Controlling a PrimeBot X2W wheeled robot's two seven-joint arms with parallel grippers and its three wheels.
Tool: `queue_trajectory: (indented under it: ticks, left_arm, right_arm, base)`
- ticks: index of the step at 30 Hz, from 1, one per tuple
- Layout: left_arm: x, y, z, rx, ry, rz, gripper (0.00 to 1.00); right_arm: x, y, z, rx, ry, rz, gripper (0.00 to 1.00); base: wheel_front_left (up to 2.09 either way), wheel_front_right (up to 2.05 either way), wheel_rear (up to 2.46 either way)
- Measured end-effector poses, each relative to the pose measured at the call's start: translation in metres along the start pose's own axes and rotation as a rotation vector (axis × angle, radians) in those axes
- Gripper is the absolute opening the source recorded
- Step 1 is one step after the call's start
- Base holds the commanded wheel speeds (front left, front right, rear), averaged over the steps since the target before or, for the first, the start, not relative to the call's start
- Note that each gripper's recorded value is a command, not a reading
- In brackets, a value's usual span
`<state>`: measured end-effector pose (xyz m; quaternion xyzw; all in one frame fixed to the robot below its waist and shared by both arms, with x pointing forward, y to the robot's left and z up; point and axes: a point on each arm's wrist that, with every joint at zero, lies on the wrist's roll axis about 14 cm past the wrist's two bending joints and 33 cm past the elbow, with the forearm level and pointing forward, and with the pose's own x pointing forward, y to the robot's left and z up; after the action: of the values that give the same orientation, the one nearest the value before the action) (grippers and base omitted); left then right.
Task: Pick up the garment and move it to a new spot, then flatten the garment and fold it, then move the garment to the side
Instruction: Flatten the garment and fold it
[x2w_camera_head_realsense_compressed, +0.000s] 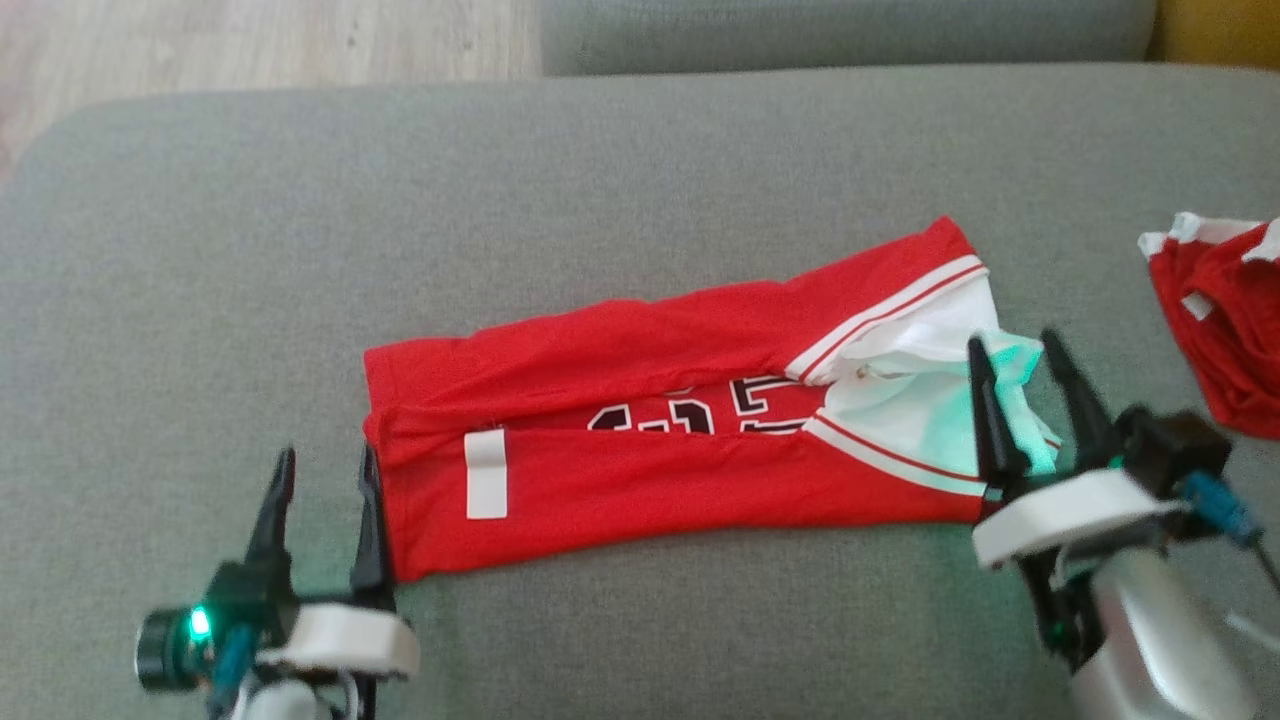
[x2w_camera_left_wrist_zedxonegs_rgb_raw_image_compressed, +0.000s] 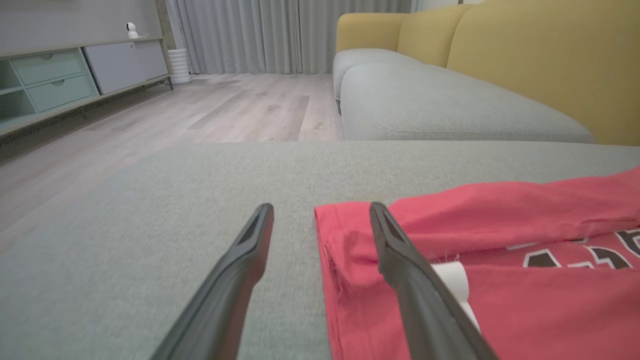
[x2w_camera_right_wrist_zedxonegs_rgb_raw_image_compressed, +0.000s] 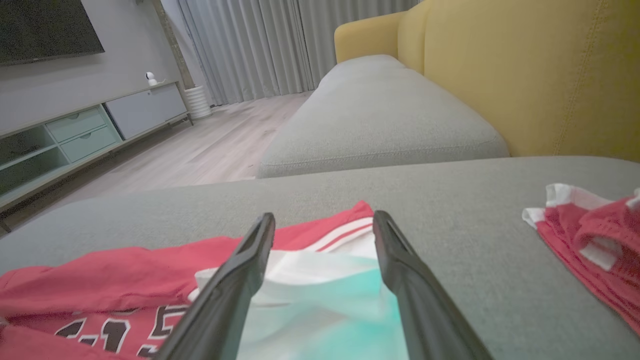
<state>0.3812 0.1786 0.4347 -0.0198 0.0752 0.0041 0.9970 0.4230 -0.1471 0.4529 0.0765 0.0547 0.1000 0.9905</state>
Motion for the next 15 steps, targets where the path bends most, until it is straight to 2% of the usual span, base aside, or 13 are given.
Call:
queue_trajectory:
  ticks: [7, 15]
  left_arm:
    - [-0.023, -0.002, -0.011, -0.020, 0.027, -0.002, 1.00]
    - [-0.025, -0.007, -0.020, -0.020, 0.055, -0.027, 1.00]
  right_arm:
    - [-0.022, 0.006, -0.025, 0.029, 0.069, -0.022, 1.00]
    - [-0.018, 0.000, -0.031, 0.041, 0.082, -0.043, 1.00]
  base:
    - [0.00, 0.00, 0.00]
    - [0.00, 0.00, 0.00]
